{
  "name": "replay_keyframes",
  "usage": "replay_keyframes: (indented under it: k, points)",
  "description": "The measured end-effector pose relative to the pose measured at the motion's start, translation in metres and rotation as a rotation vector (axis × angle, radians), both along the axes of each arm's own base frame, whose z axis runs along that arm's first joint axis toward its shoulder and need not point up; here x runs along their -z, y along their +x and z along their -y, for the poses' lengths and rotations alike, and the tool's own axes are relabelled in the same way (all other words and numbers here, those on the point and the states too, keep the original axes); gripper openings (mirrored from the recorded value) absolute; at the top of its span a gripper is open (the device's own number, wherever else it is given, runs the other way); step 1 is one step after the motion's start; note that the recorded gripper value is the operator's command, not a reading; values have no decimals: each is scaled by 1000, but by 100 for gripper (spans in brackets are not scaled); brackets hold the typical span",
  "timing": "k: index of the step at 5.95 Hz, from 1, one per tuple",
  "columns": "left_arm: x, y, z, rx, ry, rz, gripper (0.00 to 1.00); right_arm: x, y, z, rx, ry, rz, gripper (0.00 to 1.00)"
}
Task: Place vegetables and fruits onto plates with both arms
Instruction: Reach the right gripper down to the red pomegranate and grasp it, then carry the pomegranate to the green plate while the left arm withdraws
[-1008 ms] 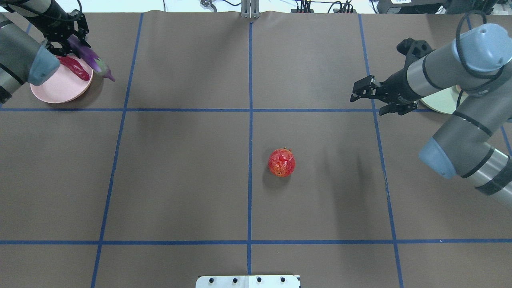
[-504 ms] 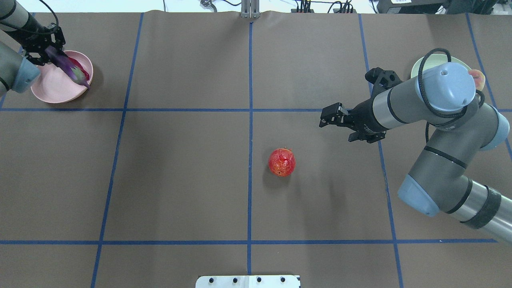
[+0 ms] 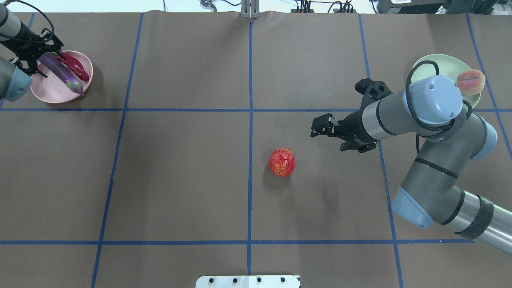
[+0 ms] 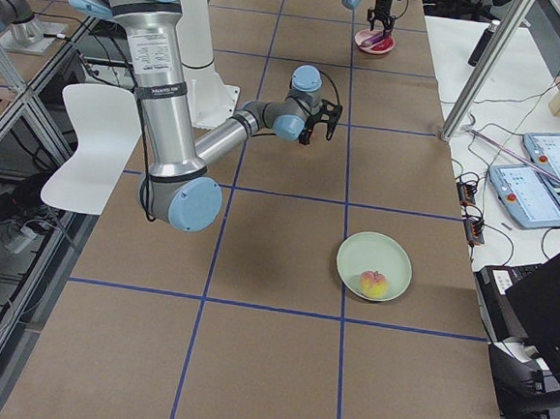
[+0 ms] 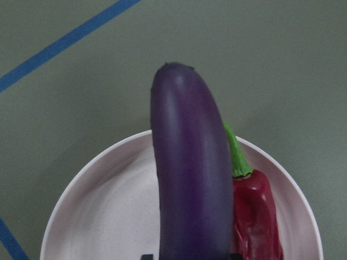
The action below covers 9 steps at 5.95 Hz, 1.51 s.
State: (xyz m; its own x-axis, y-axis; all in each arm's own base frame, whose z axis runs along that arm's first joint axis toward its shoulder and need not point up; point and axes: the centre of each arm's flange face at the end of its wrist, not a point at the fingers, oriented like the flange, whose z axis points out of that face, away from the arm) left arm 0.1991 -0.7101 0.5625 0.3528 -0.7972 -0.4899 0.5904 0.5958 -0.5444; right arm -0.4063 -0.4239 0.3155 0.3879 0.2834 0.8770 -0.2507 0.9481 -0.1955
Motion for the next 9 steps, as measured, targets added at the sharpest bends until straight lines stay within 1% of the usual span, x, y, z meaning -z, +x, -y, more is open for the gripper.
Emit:
replay_keyframes:
  k: [1,2,3,5,6,7,9]
  points:
    - [30,3,-2,-1,0,-53,100,2,-21,-15,-1,3,-9,100]
    - [58,4,-3,18,-3,-91,100,5,-43,-31,-9,-3,-14,100]
    - [75,6,-3,39,-11,-110,100,13,-64,-41,-28,-34,-6,100]
    - [89,10,-4,54,-14,-124,100,33,-98,-51,-108,-108,24,100]
    - [93,11,-5,60,-17,-127,100,38,-105,-55,-160,-152,42,100]
    - [96,11,-6,69,-23,-131,100,41,-111,-58,-196,-181,52,100]
    - [102,12,-10,72,-17,-138,100,38,-122,-57,-212,-197,44,100]
